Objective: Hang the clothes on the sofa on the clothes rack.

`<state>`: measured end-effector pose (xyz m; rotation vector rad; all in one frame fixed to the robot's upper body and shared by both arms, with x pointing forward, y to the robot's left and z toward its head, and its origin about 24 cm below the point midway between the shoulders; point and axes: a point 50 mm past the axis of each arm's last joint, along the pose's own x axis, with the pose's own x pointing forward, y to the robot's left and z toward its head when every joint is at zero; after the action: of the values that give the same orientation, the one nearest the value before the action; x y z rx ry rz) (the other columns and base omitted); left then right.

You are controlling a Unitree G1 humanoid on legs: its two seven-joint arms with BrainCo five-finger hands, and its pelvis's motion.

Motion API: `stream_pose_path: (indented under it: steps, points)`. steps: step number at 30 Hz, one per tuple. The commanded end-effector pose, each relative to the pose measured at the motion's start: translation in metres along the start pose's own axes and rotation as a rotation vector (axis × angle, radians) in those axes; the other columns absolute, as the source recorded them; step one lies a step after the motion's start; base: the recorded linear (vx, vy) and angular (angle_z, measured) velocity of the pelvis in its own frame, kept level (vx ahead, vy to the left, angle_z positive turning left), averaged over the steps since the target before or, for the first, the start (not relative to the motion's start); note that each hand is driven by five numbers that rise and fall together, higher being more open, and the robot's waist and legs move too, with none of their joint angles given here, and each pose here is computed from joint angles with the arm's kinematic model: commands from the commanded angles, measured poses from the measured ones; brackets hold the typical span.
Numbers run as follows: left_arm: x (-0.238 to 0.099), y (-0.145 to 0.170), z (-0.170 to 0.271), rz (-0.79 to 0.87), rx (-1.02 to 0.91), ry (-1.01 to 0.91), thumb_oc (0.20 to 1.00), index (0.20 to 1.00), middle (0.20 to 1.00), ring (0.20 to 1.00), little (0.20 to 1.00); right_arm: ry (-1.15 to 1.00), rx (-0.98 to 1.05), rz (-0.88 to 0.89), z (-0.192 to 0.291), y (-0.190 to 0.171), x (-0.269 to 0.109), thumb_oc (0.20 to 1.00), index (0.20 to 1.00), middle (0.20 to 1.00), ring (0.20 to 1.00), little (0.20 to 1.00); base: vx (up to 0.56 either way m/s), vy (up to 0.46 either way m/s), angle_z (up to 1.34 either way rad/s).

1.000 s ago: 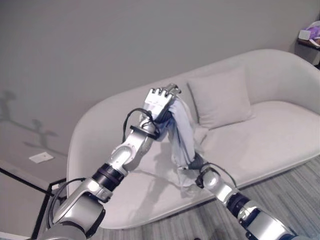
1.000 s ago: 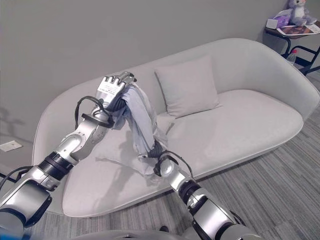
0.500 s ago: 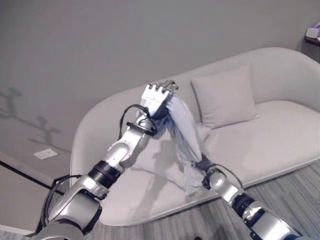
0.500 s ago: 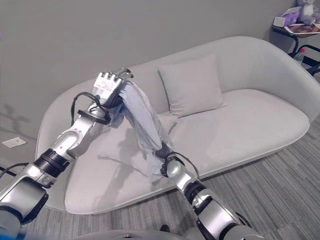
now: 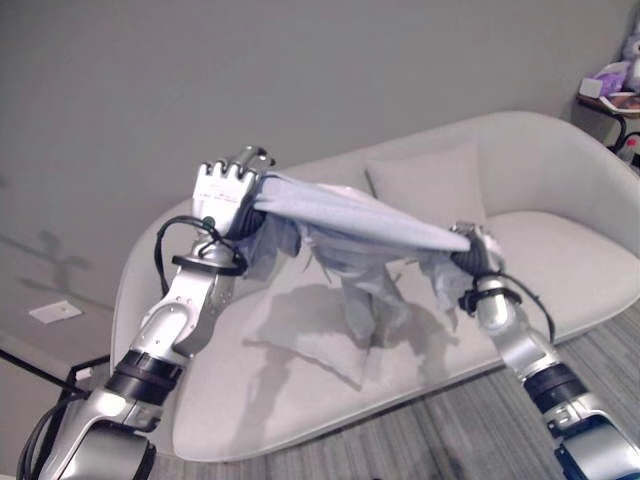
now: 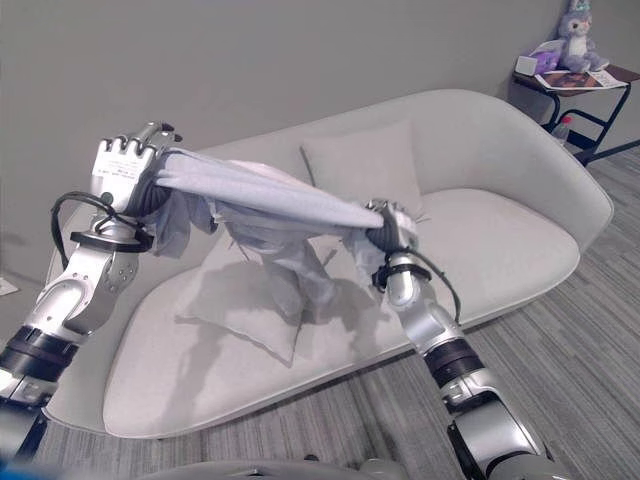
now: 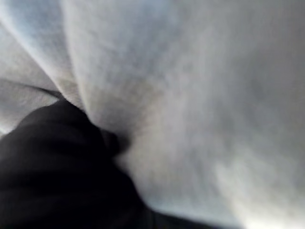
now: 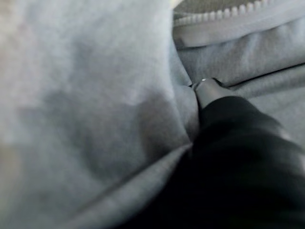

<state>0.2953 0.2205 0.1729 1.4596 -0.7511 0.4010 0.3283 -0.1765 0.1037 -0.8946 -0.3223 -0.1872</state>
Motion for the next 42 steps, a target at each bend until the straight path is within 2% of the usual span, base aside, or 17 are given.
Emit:
stream_pose_path:
  steps: [1, 7, 11, 20, 30, 42]
  points:
    - [0.012, 0.045, -0.051, 0.203, 0.138, 0.154, 0.200, 0.200, 0.200, 0.200, 0.200, 0.023, -0.132, -0.162, -0.020, -0.035, -0.005, 0.200, 0.200, 0.200, 0.200, 0.200, -0.04, -0.066, 0.02]
    - [-0.046, 0.032, -0.060, 0.112, 0.146, 0.270, 0.200, 0.200, 0.200, 0.200, 0.200, -0.102, -0.204, -0.282, -0.004, -0.065, -0.019, 0.200, 0.200, 0.200, 0.200, 0.200, -0.06, -0.110, 0.05]
    - [-0.065, 0.033, -0.064, 0.093, 0.168, 0.305, 0.200, 0.200, 0.200, 0.200, 0.200, -0.172, -0.244, -0.317, 0.007, -0.071, -0.024, 0.200, 0.200, 0.200, 0.200, 0.200, -0.06, -0.089, 0.13]
    - [-0.061, 0.038, -0.060, 0.151, 0.188, 0.294, 0.200, 0.200, 0.200, 0.200, 0.200, -0.278, -0.293, -0.449, 0.026, -0.089, -0.022, 0.200, 0.200, 0.200, 0.200, 0.200, -0.11, -0.015, 0.49]
    - [-0.087, 0.022, -0.052, 0.090, 0.103, 0.358, 0.200, 0.200, 0.200, 0.200, 0.200, -0.225, -0.280, -0.457, 0.014, -0.092, -0.032, 0.200, 0.200, 0.200, 0.200, 0.200, -0.03, 0.179, 0.29]
    - [-0.066, 0.007, -0.031, 0.102, 0.023, 0.283, 0.200, 0.200, 0.200, 0.200, 0.200, -0.138, -0.316, -0.425, -0.004, -0.086, -0.039, 0.200, 0.200, 0.200, 0.200, 0.200, -0.08, 0.398, 0.12]
